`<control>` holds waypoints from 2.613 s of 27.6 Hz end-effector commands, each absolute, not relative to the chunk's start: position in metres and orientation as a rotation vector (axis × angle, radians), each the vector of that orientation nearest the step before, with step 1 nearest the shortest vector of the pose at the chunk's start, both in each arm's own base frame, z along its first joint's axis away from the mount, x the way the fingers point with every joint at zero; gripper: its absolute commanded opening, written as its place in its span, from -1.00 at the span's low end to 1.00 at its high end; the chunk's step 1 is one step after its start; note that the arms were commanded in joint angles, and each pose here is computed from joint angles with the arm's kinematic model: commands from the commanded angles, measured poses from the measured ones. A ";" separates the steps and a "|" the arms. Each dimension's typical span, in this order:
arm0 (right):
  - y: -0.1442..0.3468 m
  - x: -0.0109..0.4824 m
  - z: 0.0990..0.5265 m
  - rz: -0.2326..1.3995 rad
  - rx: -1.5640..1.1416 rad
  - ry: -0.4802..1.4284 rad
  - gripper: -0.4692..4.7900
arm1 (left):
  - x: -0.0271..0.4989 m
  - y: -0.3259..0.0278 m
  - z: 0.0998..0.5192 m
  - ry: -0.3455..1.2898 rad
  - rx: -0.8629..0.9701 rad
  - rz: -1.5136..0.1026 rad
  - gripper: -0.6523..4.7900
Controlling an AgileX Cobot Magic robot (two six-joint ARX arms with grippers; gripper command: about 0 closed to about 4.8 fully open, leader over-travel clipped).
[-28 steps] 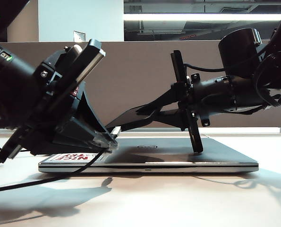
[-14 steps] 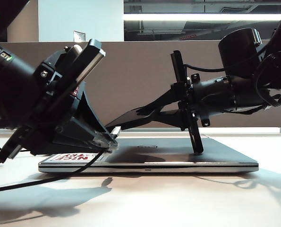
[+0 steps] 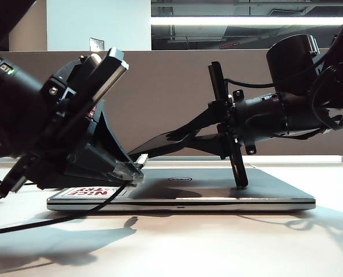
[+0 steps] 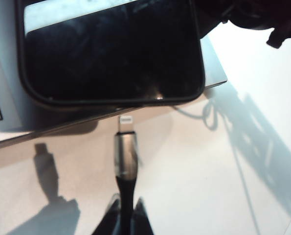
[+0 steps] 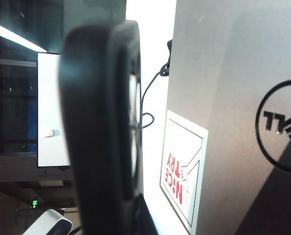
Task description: Pick up the charging cable and the phone, plug the charging cable into the charging port on the phone, and finally place them back on the table.
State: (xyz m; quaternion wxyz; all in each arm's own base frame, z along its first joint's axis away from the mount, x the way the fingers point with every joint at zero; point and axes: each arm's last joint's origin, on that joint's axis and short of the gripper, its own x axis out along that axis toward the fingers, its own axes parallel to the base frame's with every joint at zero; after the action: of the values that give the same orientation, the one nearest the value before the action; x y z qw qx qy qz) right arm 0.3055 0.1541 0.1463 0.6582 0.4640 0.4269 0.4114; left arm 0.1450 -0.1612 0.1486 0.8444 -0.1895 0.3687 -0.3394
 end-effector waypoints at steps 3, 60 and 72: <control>0.156 0.306 0.154 0.980 1.040 0.935 -0.84 | 0.145 -0.162 0.150 0.770 -0.397 -0.727 -0.78; 0.169 0.298 0.153 1.106 0.900 0.906 -0.84 | 0.148 -0.165 0.155 0.705 -0.430 -0.754 -0.78; 0.167 0.299 0.155 1.110 0.899 0.892 -0.84 | 0.148 -0.165 0.156 0.703 -0.430 -0.756 -0.18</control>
State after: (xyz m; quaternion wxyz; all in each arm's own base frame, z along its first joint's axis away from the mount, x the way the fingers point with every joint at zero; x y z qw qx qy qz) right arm 0.2973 0.1667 0.1465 0.6617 0.4054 0.4179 0.4725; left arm 0.1475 -0.1642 0.1531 0.8468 -0.2029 0.3416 -0.3536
